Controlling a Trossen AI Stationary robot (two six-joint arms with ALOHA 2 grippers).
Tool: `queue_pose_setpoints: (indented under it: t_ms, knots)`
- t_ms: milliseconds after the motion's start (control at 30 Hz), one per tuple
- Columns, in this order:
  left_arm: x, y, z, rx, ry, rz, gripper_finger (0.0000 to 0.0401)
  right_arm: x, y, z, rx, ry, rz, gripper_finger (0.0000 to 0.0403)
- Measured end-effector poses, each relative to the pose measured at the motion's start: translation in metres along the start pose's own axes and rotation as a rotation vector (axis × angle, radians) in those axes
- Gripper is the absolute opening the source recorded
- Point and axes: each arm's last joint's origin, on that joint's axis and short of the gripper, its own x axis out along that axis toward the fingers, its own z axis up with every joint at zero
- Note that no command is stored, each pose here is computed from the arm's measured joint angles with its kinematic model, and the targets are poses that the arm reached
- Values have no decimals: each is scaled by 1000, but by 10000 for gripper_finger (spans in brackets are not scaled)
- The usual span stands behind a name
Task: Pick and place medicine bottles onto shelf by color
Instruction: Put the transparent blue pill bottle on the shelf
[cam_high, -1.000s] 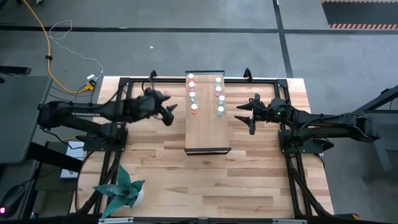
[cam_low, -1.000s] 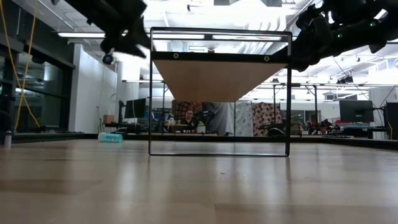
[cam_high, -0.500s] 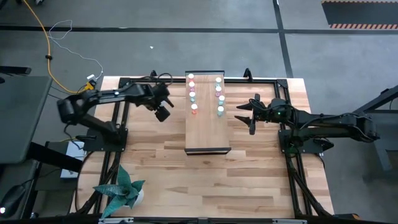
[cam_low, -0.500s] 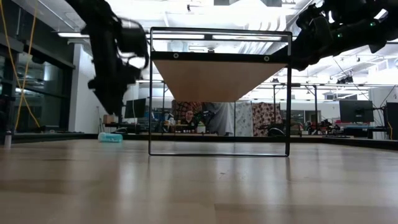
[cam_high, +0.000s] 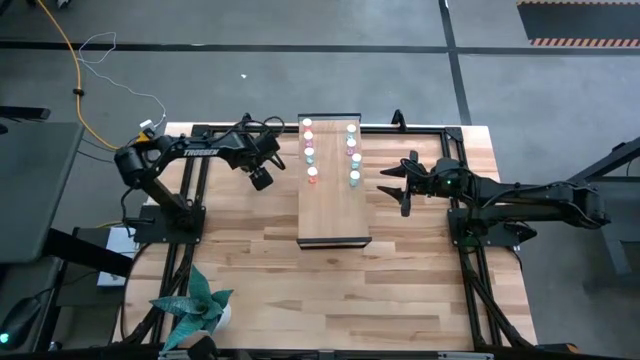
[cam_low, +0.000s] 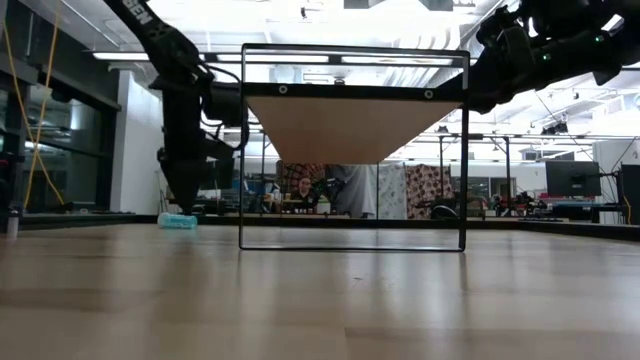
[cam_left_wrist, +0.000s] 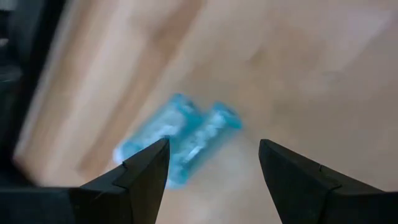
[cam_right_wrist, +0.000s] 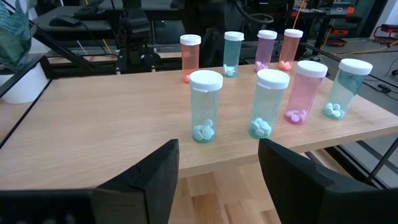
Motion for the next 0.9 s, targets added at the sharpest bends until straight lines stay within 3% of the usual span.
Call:
queue_pose_setpoints:
  t_ms: [100, 433, 900]
  knots:
    - [9, -1, -1, 37, 48, -43, 239, 0, 0, 0, 7, 0, 0, 213]
    - [28, -2, 1, 114, 108, 63, 239, 0, 0, 0, 7, 0, 0, 213]
    - [-2, 6, -7, 116, 115, 67, 239, 0, -1, 0, 7, 5, -23, 213]
